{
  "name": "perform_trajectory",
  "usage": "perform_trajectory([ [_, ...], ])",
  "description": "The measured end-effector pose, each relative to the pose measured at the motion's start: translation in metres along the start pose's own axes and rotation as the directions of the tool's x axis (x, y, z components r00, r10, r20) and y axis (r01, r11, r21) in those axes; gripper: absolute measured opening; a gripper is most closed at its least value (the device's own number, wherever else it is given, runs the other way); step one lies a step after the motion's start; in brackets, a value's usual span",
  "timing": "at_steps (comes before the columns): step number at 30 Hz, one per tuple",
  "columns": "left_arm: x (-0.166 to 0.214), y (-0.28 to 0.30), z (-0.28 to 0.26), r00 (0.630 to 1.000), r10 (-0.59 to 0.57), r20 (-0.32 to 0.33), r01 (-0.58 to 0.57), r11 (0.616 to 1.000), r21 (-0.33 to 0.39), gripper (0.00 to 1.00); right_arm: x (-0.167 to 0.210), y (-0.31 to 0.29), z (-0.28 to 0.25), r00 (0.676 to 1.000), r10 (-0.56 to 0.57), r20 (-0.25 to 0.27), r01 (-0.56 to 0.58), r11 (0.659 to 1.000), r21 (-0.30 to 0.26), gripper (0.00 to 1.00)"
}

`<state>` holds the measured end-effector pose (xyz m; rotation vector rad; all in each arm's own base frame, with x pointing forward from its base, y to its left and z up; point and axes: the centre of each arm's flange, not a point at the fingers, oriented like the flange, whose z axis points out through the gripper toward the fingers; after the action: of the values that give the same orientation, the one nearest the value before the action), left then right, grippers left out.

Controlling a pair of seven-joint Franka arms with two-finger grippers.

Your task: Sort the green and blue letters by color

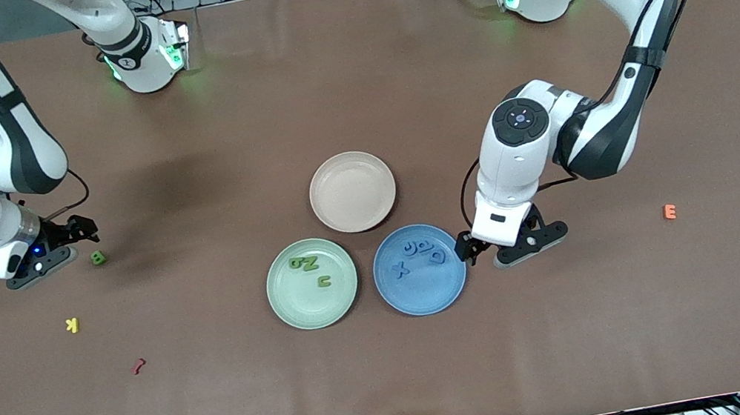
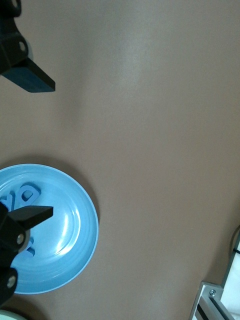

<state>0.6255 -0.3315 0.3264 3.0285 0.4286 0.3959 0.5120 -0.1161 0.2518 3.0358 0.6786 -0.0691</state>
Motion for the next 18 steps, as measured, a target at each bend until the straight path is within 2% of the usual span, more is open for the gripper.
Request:
perform_trajectory([
  [18, 0.021, -0.022, -0.004, 0.997, 0.067, 0.046, -0.069, 0.997, 0.034, 1.0, -0.007, 0.012, 0.052, 0.999, -0.049, -0.014, 0.049, 0.999, 0.0, 0.98],
])
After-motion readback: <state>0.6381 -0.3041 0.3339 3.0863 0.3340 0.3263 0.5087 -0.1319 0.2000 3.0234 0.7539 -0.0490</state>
